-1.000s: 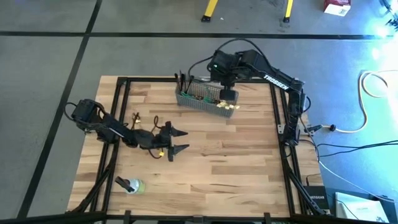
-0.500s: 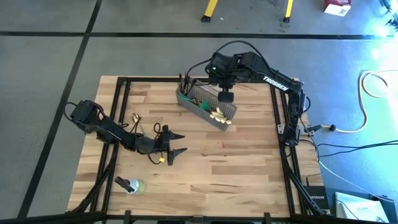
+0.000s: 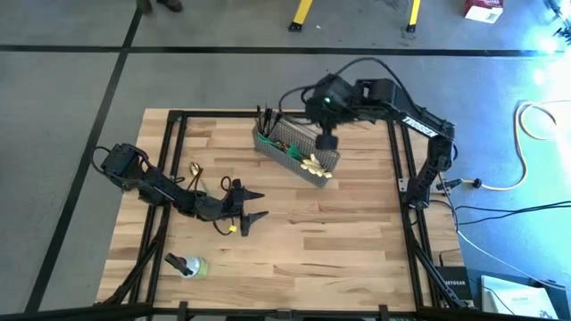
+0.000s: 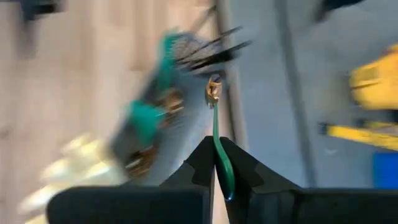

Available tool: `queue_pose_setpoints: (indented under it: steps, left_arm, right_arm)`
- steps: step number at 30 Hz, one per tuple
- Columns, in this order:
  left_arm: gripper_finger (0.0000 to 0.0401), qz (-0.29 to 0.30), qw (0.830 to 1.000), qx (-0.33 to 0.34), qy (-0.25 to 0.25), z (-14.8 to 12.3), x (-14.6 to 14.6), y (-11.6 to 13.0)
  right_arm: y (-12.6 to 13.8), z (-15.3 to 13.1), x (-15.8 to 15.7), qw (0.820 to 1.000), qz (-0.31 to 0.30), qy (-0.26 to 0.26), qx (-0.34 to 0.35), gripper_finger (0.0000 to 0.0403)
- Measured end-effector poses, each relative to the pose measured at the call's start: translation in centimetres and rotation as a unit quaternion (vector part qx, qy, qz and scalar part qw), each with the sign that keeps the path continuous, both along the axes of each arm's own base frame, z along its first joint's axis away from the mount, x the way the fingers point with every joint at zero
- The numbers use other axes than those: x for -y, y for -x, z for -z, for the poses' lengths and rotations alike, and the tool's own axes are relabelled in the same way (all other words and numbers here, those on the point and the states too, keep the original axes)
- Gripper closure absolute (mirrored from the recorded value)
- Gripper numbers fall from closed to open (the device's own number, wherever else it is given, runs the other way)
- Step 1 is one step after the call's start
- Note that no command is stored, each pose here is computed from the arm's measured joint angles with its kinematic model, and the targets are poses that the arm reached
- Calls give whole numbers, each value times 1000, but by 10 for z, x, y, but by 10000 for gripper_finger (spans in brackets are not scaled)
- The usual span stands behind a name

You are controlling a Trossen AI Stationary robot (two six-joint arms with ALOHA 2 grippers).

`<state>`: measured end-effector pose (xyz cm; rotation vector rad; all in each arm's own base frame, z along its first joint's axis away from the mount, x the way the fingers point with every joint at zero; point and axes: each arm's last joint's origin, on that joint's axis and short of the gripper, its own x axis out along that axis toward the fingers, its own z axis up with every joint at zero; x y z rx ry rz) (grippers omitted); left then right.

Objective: Sort silverware
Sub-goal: Put the green spoon into the gray organizer

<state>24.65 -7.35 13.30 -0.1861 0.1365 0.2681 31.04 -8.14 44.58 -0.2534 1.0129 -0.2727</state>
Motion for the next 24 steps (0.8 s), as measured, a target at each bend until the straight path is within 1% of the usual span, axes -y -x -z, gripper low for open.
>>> queue_pose_setpoints:
  steps: [3,5,8,10,13,17,24]
  left_arm:
    - [119,0,1000,0,0,0,0,0]
    - [119,0,1000,1,1,0,0,0]
    - [119,-1,1000,2,4,0,0,0]
    - [119,-1,1000,2,6,0,0,0]
    - [119,-5,1000,4,10,0,0,0]
    - [119,-6,1000,4,12,0,0,0]
    - [119,-9,1000,-22,11,5,-1,1]
  right_arm:
    - [7,7,-15,997,-3,-51,-49,403]
    - [8,10,-25,996,-2,-62,-67,403]
    - [5,11,-35,995,-14,-79,-63,403]
    - [1,15,-36,994,-16,-79,-69,403]
    - [-7,23,-32,993,-9,-79,-82,403]
    - [-18,35,-24,990,-13,-94,-101,403]
    - [-32,57,7,983,-1,-135,-126,403]
